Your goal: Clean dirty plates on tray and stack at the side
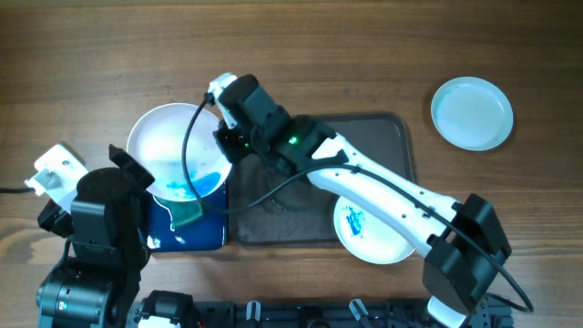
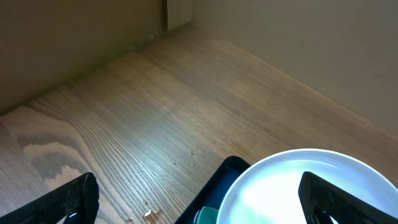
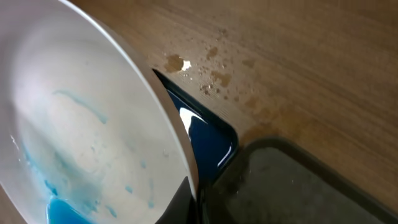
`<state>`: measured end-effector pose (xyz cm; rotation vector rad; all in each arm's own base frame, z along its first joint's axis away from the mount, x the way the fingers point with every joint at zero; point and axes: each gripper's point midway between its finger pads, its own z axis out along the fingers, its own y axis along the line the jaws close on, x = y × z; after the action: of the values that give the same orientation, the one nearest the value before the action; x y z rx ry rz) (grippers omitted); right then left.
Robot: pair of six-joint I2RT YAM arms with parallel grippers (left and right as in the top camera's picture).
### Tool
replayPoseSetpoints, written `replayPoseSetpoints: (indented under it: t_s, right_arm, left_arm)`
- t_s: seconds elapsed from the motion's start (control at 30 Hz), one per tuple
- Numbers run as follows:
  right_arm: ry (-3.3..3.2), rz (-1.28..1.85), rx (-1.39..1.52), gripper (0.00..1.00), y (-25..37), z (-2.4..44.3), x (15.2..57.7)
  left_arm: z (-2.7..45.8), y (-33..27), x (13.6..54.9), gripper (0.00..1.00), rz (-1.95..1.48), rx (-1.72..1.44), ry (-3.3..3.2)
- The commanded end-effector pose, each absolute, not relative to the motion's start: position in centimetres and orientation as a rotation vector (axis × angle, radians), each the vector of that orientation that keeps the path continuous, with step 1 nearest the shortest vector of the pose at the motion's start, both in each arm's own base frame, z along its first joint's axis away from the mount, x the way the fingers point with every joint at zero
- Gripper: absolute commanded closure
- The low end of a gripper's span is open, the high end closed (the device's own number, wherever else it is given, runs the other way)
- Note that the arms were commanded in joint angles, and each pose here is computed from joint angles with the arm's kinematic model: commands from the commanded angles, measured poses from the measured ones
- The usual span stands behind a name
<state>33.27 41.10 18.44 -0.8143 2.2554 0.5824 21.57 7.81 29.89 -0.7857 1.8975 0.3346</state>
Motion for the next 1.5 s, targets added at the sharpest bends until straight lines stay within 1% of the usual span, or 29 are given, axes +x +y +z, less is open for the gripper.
replayPoseSetpoints:
  t_s: [0.0, 0.17, 0.23, 0.33, 0.5, 0.6, 0.73, 1.07, 1.47]
  right_arm:
    - [2.209, 0.546, -0.863, 0.95, 42.3, 18.1, 33.7]
    - [2.258, 0.495, -0.877, 0.95, 42.8, 15.2, 34.1]
    - [2.256, 0.486, -0.89, 0.95, 43.3, 15.0, 34.5]
    - [2.221, 0.417, -0.865, 0.96, 43.4, 15.8, 35.9]
    - [2.106, 0.247, -0.891, 0.95, 43.3, 19.0, 37.2]
    - [1.993, 0.063, -0.948, 0.95, 43.6, 20.9, 37.1]
    - [1.928, -0.05, -0.978, 0.95, 43.8, 21.4, 36.8]
    - [1.862, -0.188, -0.995, 0.95, 43.6, 22.1, 36.7]
    - [1.738, -0.313, -0.994, 0.95, 44.4, 24.5, 36.3]
  left_arm:
    - [30.3, 8.2, 21.3, 0.0, 0.369, -0.788, 1.881]
    - [30.3, 8.2, 21.3, 0.0, 0.369, -0.788, 1.881]
    - [30.3, 8.2, 21.3, 0.0, 0.37, -0.788, 1.881]
    - [30.3, 8.2, 21.3, 0.0, 0.37, -0.788, 1.881]
    - [30.3, 8.2, 21.3, 0.0, 0.369, -0.788, 1.881]
    - [30.3, 8.2, 21.3, 0.0, 0.37, -0.788, 1.881]
    - [30.3, 8.2, 21.3, 0.0, 0.37, -0.788, 1.881]
    - [30.3, 8.2, 21.3, 0.0, 0.37, -0.788, 1.881]
    - [30.3, 8.2, 21.3, 0.0, 0.369, -0.788, 1.881]
